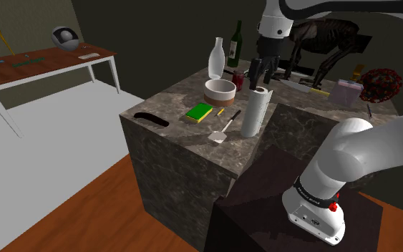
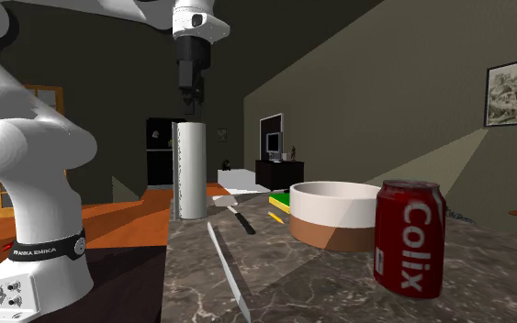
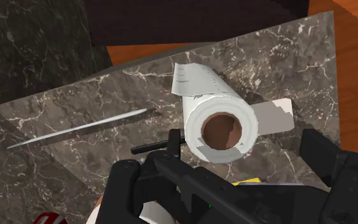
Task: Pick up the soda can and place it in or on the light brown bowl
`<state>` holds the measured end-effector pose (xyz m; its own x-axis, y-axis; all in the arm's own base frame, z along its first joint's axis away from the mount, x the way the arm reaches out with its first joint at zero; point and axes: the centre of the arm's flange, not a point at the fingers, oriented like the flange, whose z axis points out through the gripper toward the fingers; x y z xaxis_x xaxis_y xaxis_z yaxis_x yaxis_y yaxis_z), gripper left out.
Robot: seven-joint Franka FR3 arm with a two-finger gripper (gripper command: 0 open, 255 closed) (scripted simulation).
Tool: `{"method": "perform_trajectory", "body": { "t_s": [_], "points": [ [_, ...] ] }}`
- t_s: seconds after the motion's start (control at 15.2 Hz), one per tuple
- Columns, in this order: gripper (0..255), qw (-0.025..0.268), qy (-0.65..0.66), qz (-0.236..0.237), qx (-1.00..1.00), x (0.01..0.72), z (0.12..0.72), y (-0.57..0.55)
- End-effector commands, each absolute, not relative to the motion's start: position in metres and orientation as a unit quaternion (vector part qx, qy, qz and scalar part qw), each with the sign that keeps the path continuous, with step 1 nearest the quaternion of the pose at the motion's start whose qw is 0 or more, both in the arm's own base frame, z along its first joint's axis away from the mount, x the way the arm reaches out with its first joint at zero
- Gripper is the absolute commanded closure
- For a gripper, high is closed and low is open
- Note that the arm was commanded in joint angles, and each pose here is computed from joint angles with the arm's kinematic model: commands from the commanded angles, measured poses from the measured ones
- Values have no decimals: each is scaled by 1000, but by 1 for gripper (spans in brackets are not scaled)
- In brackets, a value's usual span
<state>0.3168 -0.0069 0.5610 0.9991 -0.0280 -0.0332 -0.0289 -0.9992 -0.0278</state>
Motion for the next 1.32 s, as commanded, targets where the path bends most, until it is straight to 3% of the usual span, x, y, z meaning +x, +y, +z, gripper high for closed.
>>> {"method": "perform_trajectory", "body": {
  "t_s": [0.0,1.25],
  "points": [
    [0,14,14,16,-1000,317,561,-7],
    [0,1,2,4,-1000,470,501,-189]
  ]
}}
